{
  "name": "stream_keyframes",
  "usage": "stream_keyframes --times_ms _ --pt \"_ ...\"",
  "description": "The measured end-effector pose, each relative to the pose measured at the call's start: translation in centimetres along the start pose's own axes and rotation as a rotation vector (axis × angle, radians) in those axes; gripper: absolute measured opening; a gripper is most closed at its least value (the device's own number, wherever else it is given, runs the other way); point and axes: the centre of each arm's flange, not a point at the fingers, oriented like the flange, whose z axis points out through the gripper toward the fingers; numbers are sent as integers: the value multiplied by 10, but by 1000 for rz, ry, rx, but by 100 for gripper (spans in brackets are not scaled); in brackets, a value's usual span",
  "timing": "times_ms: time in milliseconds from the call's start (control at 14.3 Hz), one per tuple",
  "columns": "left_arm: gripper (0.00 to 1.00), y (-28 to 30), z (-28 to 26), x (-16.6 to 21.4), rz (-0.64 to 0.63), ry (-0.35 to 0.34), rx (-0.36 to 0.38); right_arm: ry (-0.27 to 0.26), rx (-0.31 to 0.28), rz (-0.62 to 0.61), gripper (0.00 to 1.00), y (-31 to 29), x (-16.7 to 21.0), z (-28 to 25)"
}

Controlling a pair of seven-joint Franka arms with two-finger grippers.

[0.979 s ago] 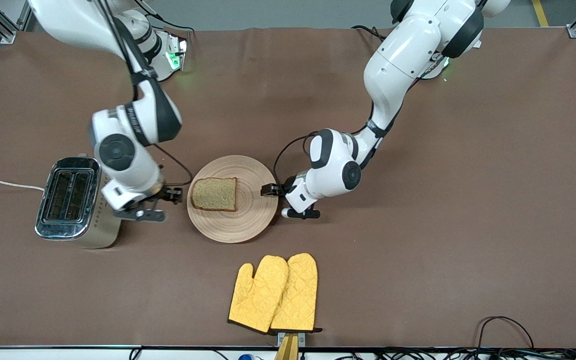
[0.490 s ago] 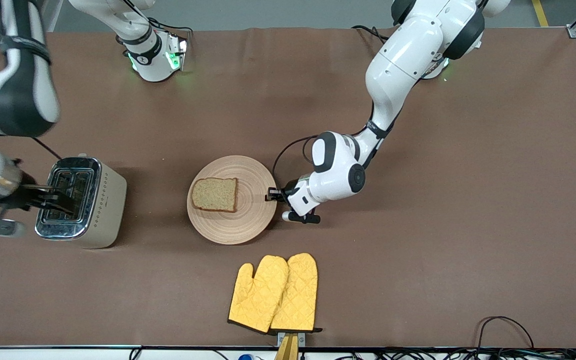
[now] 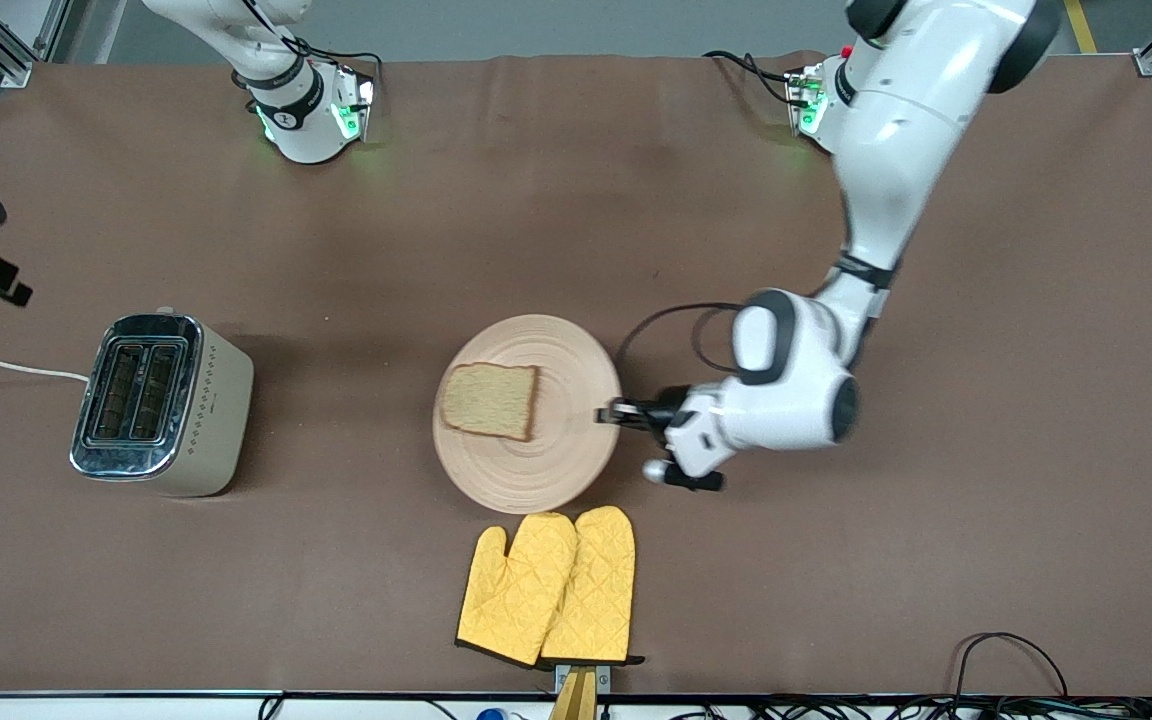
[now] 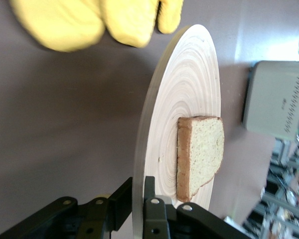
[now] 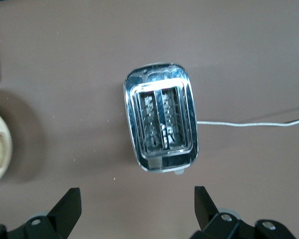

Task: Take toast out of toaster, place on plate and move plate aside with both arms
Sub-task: 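Slide the plate with the left gripper away from the toaster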

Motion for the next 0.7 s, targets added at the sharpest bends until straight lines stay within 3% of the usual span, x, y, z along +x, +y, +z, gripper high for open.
stream_keyframes --times_ms 350,490,699 --pt "13 -147 -152 3 105 -58 -127 -20 -1 -15 100 -8 0 9" --pt "13 -206 -201 -10 134 -47 -170 -24 -2 -18 100 -10 1 11" --pt "13 -302 -253 -34 164 4 -164 -24 -2 -22 100 -12 1 11"
